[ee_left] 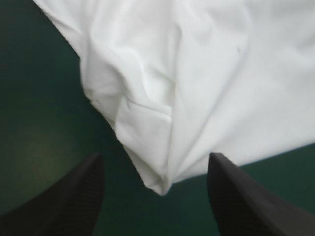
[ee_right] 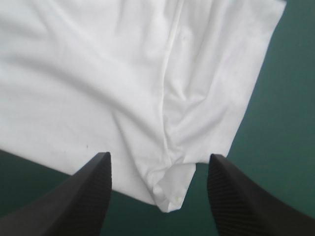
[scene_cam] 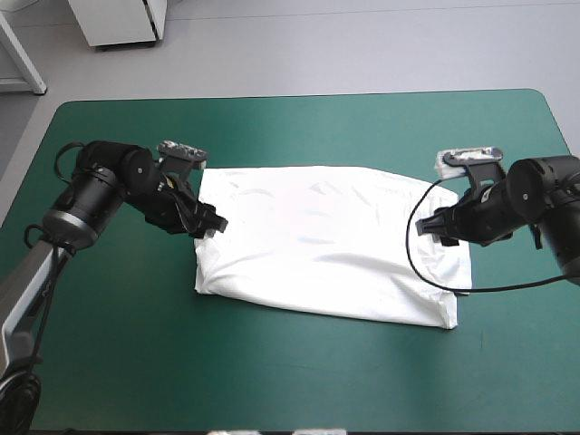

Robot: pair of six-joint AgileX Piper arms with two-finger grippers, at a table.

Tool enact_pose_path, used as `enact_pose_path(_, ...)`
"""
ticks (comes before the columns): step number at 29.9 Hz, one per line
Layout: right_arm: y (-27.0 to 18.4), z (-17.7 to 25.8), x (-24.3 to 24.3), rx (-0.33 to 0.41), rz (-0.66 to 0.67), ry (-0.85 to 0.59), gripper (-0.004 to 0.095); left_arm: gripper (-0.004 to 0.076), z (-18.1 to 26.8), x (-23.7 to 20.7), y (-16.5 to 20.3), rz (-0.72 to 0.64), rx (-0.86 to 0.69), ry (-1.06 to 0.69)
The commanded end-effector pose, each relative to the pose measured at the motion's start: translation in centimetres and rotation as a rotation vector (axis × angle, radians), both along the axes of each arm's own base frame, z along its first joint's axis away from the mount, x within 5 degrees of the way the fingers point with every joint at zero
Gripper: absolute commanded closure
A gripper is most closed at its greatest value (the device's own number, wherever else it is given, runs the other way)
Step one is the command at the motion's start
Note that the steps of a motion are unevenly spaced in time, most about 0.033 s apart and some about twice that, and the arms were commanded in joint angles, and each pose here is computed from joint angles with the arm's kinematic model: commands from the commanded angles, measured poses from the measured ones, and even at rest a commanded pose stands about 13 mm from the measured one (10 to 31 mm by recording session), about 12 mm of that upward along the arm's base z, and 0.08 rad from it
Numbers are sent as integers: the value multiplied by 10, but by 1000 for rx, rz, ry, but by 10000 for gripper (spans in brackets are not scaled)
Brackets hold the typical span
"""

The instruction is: Fold the cloth

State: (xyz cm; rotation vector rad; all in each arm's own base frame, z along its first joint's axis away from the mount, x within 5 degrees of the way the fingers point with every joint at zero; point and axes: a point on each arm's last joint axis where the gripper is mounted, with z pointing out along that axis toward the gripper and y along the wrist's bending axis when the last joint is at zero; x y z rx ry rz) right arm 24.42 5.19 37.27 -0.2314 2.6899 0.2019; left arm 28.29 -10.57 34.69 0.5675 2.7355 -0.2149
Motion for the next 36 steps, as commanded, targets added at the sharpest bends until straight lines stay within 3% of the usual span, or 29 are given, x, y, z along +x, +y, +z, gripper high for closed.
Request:
enact_pose_path(1,-5,47,-14,14,-14,-157,370,268,55,-15,8,35,-9,-138)
enact_pose_path(8,-10,82,-35,57,-66,-282,397,268,94,-19,13,62,-26,-278)
enact_pose_path(16,-21,82,-34,-22,-163,-299,417,268,94,-19,14,63,-22,-281)
enact_pose_path(19,-32,71,-16,-67,-227,-254,426,268,94,-19,14,63,-22,-281)
enact_pose_path(25,-63,24,35,11,-296,-55,426,268,94,-19,14,63,-22,-281)
enact_pose_path(36,-73,-51,99,25,-301,122,426,268,94,-19,14,63,-22,-281)
